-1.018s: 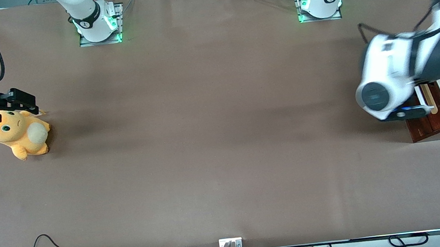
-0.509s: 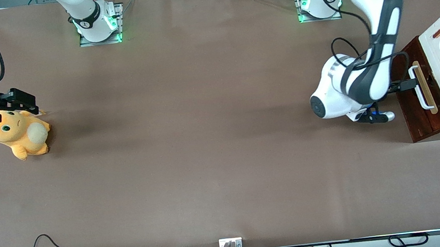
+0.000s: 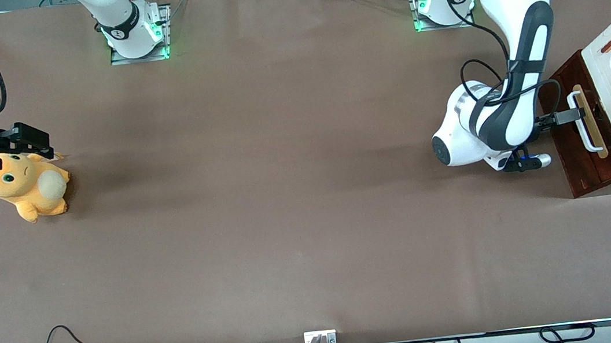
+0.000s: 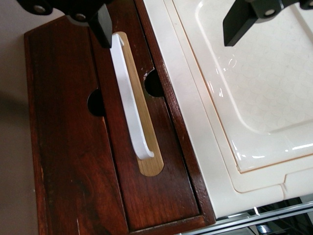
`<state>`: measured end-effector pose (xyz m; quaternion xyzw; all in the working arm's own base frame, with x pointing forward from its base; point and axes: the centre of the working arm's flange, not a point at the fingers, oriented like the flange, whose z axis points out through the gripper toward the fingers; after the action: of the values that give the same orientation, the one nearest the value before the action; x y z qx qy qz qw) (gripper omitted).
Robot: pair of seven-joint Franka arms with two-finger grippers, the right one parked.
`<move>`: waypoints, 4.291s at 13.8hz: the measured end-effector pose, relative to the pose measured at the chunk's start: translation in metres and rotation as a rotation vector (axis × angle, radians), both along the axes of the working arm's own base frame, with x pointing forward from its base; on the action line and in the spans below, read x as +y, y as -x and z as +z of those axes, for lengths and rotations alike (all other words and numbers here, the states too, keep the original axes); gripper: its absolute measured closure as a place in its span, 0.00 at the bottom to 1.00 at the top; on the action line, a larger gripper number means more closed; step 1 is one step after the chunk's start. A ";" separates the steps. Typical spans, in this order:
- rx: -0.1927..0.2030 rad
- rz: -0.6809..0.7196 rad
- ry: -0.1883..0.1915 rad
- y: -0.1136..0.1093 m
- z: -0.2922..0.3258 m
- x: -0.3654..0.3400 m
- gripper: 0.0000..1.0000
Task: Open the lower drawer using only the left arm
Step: 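Move the open left gripper down to the white drawer handle, then align the left gripper fingers around the white bar handle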
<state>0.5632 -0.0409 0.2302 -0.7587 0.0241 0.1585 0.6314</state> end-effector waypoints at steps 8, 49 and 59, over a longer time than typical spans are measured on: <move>0.021 0.004 -0.029 0.005 -0.031 0.006 0.00; 0.027 0.042 -0.107 0.015 -0.076 0.081 0.20; 0.000 0.077 -0.133 0.019 -0.074 0.081 0.47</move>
<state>0.5441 0.0403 0.1562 -0.7154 -0.0156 0.1836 0.6740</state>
